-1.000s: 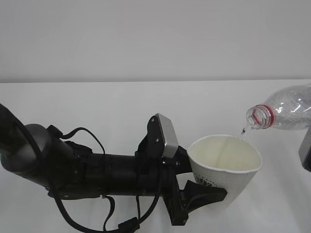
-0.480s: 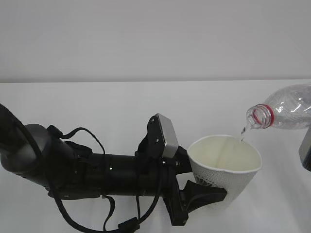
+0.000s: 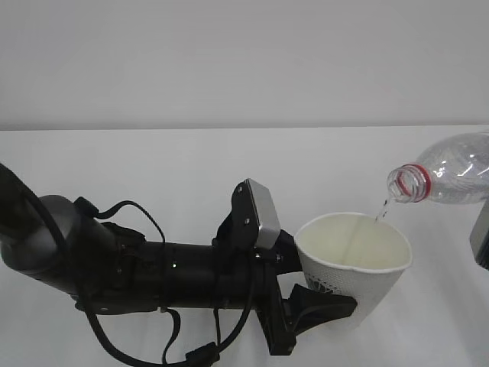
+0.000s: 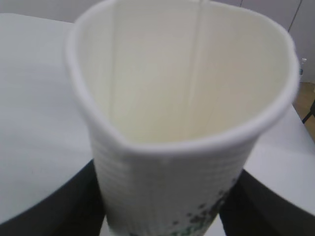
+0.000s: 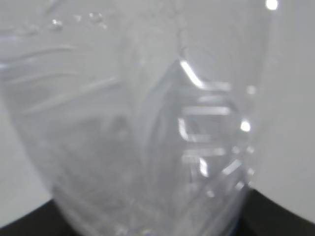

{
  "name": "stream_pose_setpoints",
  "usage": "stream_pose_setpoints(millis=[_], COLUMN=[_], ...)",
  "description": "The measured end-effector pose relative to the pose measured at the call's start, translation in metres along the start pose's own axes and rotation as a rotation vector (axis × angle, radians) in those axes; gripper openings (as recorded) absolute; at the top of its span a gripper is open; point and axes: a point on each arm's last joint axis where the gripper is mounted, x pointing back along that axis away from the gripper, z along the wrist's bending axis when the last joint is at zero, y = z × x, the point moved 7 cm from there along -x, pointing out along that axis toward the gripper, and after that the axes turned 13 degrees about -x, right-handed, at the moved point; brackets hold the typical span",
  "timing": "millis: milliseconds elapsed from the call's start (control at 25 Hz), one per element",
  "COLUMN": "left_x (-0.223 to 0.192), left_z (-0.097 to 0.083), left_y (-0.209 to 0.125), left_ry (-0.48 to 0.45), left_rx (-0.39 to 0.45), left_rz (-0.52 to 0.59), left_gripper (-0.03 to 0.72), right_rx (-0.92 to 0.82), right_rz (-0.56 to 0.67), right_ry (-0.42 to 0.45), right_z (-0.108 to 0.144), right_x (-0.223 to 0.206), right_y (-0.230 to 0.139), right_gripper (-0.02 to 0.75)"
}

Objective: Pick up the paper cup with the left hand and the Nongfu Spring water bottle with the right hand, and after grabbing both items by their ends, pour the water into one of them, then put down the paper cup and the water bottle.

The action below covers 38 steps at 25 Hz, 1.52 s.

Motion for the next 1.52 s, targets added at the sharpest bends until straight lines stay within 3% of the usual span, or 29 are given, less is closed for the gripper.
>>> stream_pose_setpoints(millis=[1520], left_x=[0.0], left_z=[0.0], left_y=[0.0], left_ry=[0.0], left_rx=[0.0], left_rz=[0.0], left_gripper=[0.479], right_rx=[0.01], right_rz=[-0.005], right_ry=[-0.016], right_z=[-0.0025], right_x=[0.0], right_y=[0.0008], right_gripper=[0.389])
